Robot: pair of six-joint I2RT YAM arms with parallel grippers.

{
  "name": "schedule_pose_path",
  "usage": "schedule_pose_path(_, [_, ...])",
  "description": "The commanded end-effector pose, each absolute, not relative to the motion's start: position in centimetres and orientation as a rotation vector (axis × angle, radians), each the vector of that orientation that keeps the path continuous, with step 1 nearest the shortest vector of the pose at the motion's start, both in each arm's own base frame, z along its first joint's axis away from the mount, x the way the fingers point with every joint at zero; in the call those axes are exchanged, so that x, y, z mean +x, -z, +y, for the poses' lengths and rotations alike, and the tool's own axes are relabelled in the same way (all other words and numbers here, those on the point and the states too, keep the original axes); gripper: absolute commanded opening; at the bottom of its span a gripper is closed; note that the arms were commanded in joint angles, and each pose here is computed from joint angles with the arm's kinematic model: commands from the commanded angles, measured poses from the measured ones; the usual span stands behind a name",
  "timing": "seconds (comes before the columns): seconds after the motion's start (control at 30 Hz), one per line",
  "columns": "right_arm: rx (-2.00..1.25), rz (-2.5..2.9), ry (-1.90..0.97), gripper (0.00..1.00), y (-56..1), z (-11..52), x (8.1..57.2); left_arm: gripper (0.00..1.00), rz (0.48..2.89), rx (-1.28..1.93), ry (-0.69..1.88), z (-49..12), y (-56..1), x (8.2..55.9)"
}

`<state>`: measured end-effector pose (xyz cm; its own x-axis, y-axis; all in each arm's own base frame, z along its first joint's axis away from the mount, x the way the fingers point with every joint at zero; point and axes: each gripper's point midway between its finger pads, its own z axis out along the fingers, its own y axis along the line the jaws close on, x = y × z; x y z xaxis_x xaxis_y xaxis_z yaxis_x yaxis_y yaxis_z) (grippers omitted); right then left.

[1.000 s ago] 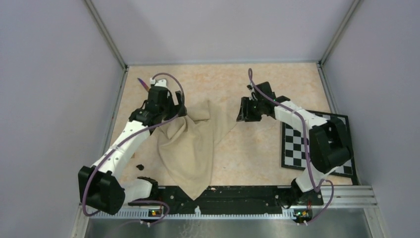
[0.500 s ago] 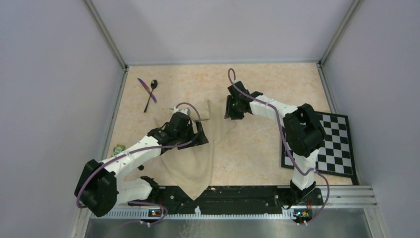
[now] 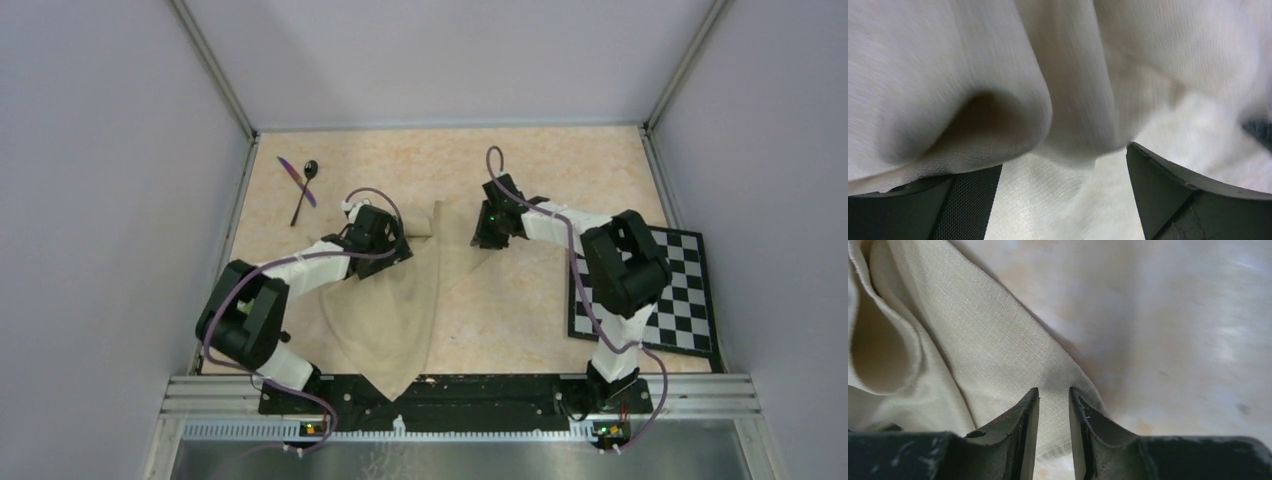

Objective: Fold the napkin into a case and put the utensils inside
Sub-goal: Rotate the crumpled napkin at the center of the board.

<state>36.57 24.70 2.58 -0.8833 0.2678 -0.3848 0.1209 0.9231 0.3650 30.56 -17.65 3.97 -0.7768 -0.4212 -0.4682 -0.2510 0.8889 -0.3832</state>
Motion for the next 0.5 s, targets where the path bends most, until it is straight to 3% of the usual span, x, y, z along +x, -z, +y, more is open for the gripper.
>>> schedule_pose_path(0.0, [0.374,2.71,-0.269,0.29,-0.8,18.0,32.6,0.98,2.451,-0.463,0.336,-17.4,-2.9,36.0])
schedule_pose_path(0.3, [0.286,2.664,-0.169,0.33,-3.8,14.0,30.1,0.99,2.476,-0.157,0.247,-21.3,-4.6,45.0])
schedule_pose_path(0.47, [0.179,2.504,-0.082,0.46,-10.2,12.4,30.4,0.99,2.369,-0.087,0.06,-18.6,-10.1,45.1])
